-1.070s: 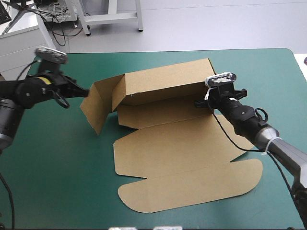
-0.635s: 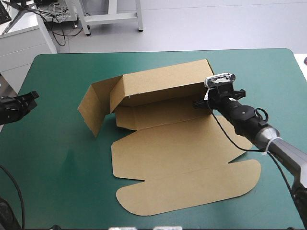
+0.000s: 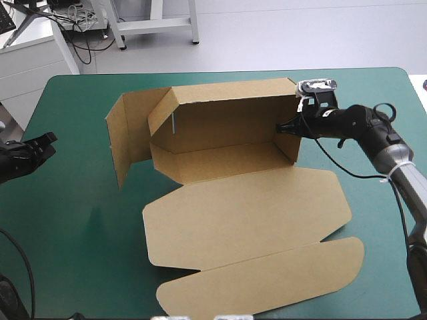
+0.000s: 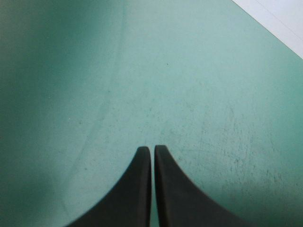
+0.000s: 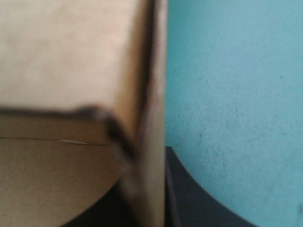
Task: Fold the box
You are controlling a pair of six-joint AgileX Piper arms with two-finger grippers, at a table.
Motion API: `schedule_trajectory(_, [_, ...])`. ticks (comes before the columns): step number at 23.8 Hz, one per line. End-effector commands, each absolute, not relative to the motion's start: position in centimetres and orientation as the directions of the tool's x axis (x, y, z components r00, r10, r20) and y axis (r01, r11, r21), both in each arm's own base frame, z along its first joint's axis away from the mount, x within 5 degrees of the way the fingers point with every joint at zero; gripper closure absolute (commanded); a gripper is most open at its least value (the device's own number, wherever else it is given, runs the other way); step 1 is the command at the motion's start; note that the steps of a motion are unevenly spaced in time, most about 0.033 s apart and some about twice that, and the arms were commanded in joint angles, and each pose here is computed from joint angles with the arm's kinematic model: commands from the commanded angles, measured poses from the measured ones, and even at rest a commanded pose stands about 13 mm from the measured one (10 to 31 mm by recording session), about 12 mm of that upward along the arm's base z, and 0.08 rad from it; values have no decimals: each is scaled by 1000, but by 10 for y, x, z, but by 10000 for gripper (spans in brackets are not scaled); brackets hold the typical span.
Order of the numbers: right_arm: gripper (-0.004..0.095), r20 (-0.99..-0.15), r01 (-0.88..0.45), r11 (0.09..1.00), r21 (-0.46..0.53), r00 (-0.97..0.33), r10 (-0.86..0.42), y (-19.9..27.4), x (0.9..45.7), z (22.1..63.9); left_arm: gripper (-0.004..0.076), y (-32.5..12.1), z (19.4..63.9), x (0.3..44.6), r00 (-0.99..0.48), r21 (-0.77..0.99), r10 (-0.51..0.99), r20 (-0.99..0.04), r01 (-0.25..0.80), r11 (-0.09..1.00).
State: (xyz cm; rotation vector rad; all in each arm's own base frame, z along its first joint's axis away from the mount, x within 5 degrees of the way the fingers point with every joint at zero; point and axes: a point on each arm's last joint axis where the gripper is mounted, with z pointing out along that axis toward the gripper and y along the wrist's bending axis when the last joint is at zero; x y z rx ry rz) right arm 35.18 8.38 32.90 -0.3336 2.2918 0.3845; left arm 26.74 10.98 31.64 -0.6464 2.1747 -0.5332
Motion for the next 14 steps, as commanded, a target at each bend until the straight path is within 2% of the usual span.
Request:
schedule_trajectory(1, [908,-745,-309,929,203,-664,-59,78,342,389,717,108,336,265,-492,-588,-621,-610,-244,771])
schedule_trajectory(4, [908,-708,-258,924,283,-706,20,78,333,419,717,108,336,265,-499,-588,-618,-607,-242,772])
schedule_trajectory(5, [908,-686,-260,921,290,-727,11,79,330,421,717,108,336,265,-501,-588,-618,-606,-241,772])
schedule_trajectory(12, [908,-463,-239,929,283,-882,-86,79,327,390,717,107,336,265,-502,-588,-617,-606,-240,772])
schedule_trajectory(14, [908,-444,-232,934,273,-891,-92,78,330,383,717,107,336,265,-502,-588,-617,-606,-240,772])
